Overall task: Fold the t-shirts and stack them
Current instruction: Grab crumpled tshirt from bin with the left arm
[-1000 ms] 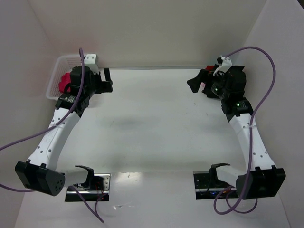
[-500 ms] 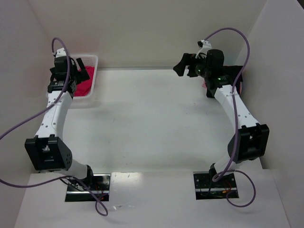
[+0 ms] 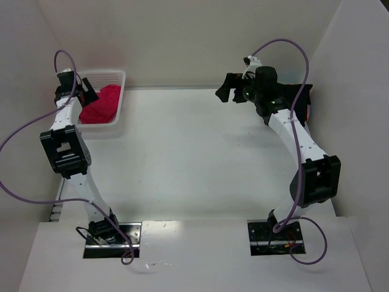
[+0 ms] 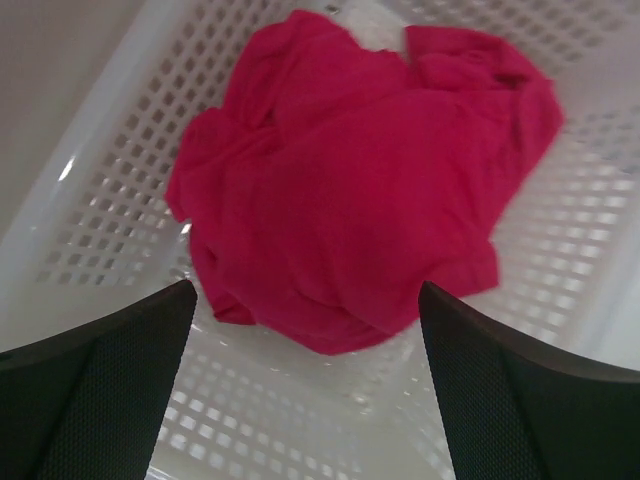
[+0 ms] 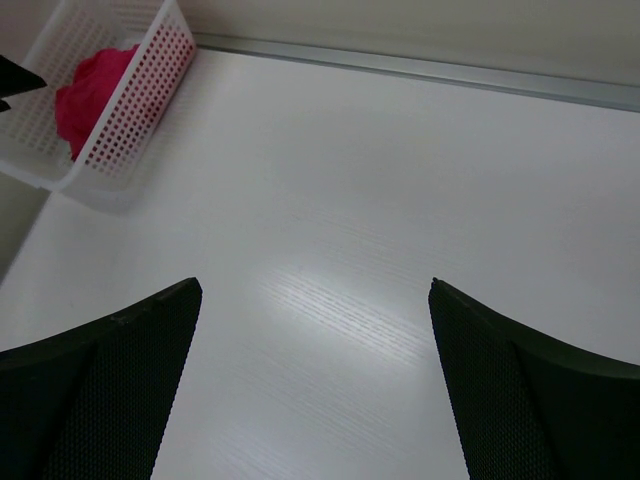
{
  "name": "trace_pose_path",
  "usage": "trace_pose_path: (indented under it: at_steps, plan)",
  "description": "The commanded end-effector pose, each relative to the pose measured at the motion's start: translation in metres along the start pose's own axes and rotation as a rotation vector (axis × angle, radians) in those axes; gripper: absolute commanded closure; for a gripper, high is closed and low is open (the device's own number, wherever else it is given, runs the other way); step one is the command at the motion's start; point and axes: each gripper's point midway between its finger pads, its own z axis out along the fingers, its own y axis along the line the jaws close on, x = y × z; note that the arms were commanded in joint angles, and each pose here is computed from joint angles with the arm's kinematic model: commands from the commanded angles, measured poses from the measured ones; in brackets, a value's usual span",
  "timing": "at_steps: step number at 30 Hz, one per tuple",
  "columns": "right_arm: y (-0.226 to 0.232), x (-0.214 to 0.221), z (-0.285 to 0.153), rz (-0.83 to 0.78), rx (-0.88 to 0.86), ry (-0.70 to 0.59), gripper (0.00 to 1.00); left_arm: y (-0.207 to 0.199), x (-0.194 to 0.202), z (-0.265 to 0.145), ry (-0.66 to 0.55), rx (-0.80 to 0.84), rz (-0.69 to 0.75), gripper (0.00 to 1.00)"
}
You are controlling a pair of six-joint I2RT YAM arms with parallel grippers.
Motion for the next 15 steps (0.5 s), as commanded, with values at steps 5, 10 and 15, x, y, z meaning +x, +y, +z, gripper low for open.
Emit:
trace_pose_path:
  at_steps: [5, 10, 15]
  plan:
    - [0.009, -0.015, -0.028, -0.004, 0.034, -0.062, 0.00, 0.013, -0.014, 0.043, -0.037, -0.050, -0.066, 0.00]
    - [0.009, -0.008, -0.027, 0.001, 0.029, -0.040, 0.00, 0.021, 0.006, 0.056, -0.009, -0.072, -0.027, 0.00]
    - [0.011, -0.010, -0.027, -0.002, 0.017, -0.048, 0.00, 0.025, 0.022, 0.065, 0.022, -0.089, -0.023, 0.02]
